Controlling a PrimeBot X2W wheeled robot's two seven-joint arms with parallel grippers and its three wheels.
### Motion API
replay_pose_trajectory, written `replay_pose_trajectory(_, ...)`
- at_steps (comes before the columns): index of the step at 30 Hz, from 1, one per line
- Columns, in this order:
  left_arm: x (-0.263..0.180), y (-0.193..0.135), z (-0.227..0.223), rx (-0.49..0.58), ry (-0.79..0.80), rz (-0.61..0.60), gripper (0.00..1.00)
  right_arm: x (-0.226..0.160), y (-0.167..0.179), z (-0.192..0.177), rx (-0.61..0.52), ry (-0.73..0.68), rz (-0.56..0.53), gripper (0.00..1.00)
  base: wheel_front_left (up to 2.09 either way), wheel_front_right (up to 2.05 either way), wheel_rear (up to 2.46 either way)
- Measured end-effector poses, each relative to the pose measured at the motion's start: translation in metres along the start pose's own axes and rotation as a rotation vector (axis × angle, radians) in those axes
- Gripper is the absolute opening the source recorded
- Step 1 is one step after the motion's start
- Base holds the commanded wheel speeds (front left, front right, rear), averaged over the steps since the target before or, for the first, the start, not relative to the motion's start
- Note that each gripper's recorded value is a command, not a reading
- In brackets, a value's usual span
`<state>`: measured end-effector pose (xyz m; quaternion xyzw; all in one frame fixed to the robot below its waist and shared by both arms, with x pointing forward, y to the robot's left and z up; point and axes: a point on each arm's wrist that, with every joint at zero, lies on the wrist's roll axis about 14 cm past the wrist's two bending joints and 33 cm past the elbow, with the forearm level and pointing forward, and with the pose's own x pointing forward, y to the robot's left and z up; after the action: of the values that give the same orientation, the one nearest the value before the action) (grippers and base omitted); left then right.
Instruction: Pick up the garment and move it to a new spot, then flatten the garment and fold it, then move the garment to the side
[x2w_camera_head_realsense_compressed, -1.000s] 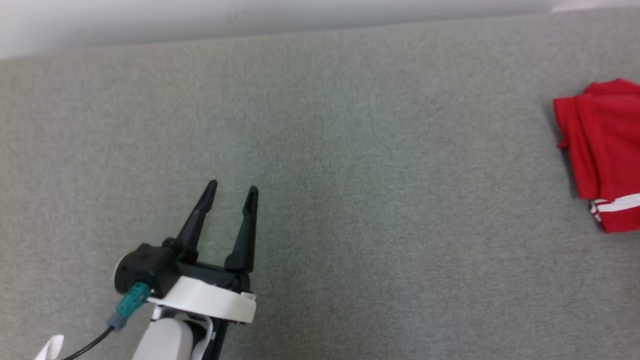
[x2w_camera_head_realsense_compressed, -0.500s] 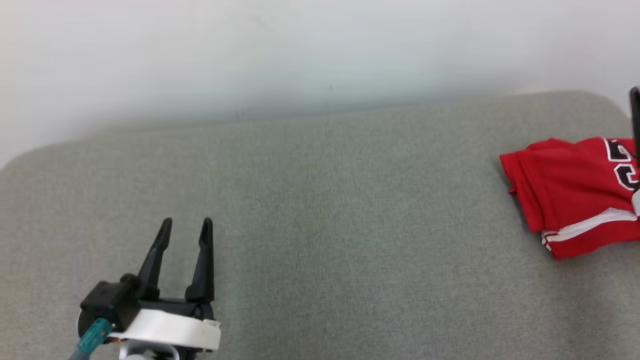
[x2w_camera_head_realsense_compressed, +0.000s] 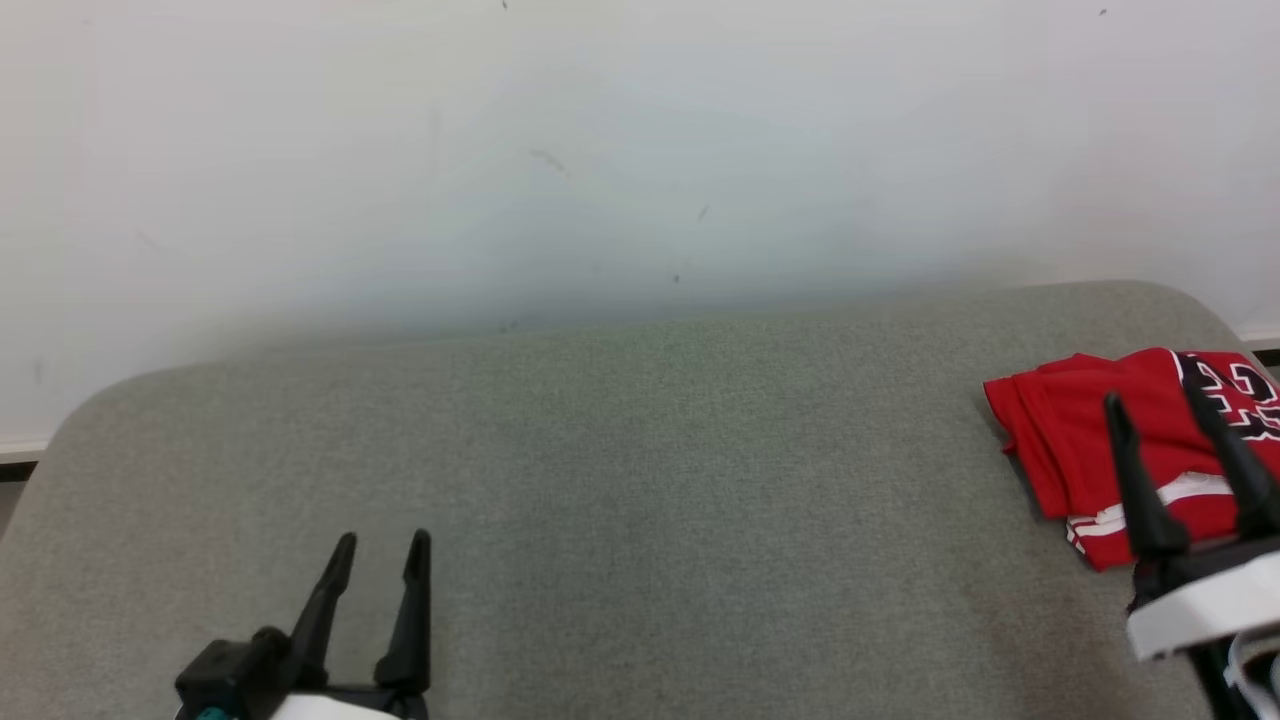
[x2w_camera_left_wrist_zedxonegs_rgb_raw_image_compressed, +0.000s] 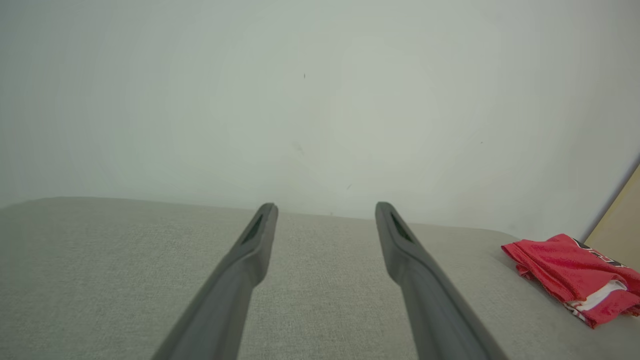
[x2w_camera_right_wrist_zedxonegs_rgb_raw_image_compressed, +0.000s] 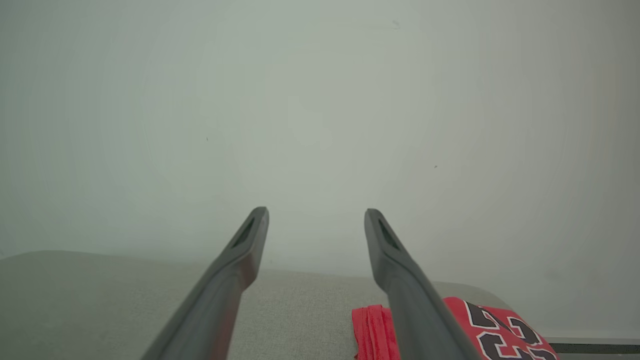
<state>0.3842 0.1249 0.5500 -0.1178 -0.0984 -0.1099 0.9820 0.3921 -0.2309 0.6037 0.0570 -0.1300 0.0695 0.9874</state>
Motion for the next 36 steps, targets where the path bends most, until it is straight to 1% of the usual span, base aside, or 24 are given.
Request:
replay_pose_trajectory(2,-0.006,0.004,-0.003,0.004,0.012,0.013,1.0,-0.011,0.01,-0.008,0.0,0.012,0.011,1.0,0.0,0.0,0.0)
replay_pose_trajectory(7,-0.015,0.013,-0.007,0.033,0.03,0.037,1.0,-0.039,0.023,-0.029,0.041,0.037,-0.017,1.0,0.0,0.0,0.0)
replay_pose_trajectory(13,-0.021,0.02,-0.016,0.058,0.061,0.056,1.0,-0.054,0.035,-0.044,0.104,0.054,-0.042,1.0,0.0,0.0,0.0)
replay_pose_trajectory(22,-0.028,0.026,-0.025,0.059,0.094,0.078,1.0,-0.058,0.04,-0.053,0.149,0.06,-0.072,1.0,0.0,0.0,0.0)
replay_pose_trajectory(36,-0.03,0.024,-0.025,0.054,0.092,0.082,1.0,-0.055,0.048,-0.058,0.151,0.076,-0.048,1.0,0.0,0.0,0.0)
